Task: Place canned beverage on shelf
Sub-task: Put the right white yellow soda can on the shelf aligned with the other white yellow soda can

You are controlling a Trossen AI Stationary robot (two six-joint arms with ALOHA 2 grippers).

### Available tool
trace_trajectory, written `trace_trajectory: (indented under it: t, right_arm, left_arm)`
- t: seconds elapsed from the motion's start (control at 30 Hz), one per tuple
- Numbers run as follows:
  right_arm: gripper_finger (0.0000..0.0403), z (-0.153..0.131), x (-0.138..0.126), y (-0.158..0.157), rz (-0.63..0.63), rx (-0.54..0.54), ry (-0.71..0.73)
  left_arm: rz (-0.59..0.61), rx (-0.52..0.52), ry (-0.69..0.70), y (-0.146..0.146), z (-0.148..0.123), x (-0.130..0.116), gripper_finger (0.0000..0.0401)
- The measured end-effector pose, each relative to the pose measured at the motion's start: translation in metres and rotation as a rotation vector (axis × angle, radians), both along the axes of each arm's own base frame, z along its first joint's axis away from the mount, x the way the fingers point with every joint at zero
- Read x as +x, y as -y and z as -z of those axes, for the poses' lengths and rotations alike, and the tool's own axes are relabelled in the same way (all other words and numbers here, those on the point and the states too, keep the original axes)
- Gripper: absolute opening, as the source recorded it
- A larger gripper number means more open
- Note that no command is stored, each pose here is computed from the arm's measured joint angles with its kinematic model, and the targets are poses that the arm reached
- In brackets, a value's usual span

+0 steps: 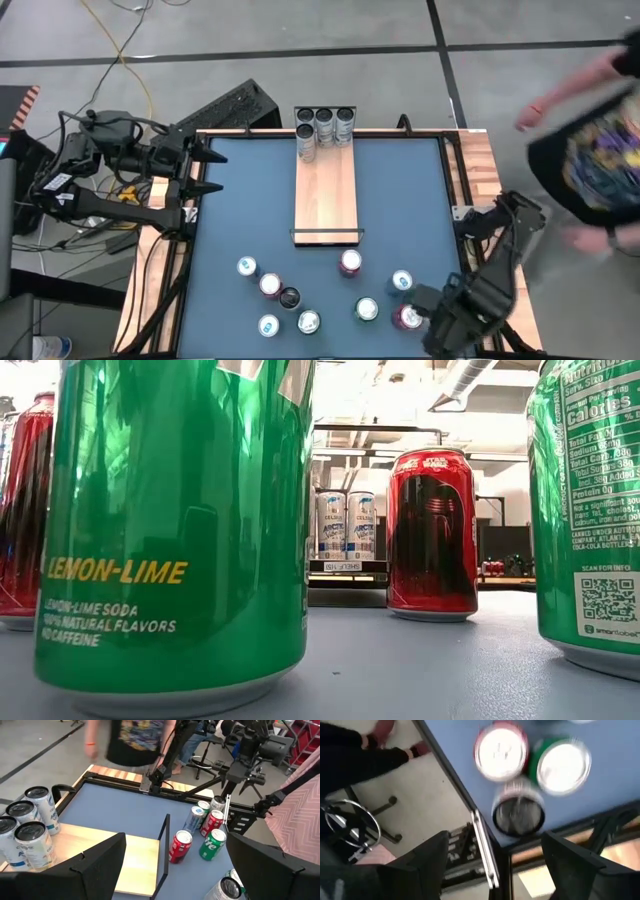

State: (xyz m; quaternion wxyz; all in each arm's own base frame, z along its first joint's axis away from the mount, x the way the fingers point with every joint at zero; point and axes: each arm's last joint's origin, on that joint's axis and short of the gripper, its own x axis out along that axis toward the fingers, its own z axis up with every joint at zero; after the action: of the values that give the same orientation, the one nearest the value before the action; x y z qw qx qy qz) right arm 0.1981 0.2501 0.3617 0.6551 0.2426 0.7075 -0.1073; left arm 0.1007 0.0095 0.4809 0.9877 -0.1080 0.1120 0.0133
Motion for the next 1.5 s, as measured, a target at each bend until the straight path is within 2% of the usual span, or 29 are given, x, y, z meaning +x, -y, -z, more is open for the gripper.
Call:
trace_trajectory:
  t: [0.17,0.4,0.67,0.8,1.0,1.33,1.5]
  right_arm:
    - [0.0301,0.001,-0.019,-0.014,-0.033,-0.043,0.042]
    - [0.0307,0.003,-0.029,-0.022,-0.007,-0.093,0.099]
    - [0.0371,0.015,-0.021,-0.017,-0.032,-0.127,0.073]
    - [0.0397,0.024,-0.013,-0.010,-0.041,-0.119,-0.003]
    - [0.0389,0.031,-0.008,-0.006,-0.083,-0.140,-0.008]
    - [0.0393,0.060,-0.010,-0.004,-0.077,-0.217,-0.051]
    - [0.0392,0.071,-0.012,-0.007,-0.082,-0.218,-0.054]
  left_arm:
    - [0.001,0.001,0.000,0.000,0.000,0.000,0.0332]
    - [0.001,0.000,-0.006,0.000,0.001,0.000,0.0332]
    - [-0.001,-0.005,-0.007,0.000,0.001,0.000,0.0332]
    - [0.001,-0.001,-0.021,0.000,0.002,0.000,0.0332]
    - [0.001,0.001,-0.023,0.000,0.002,-0.001,0.0332]
    - [0.001,0.001,-0.024,0.000,0.002,0.000,0.0332]
    - [-0.001,0.002,-0.024,0.000,0.002,-0.001,0.0332]
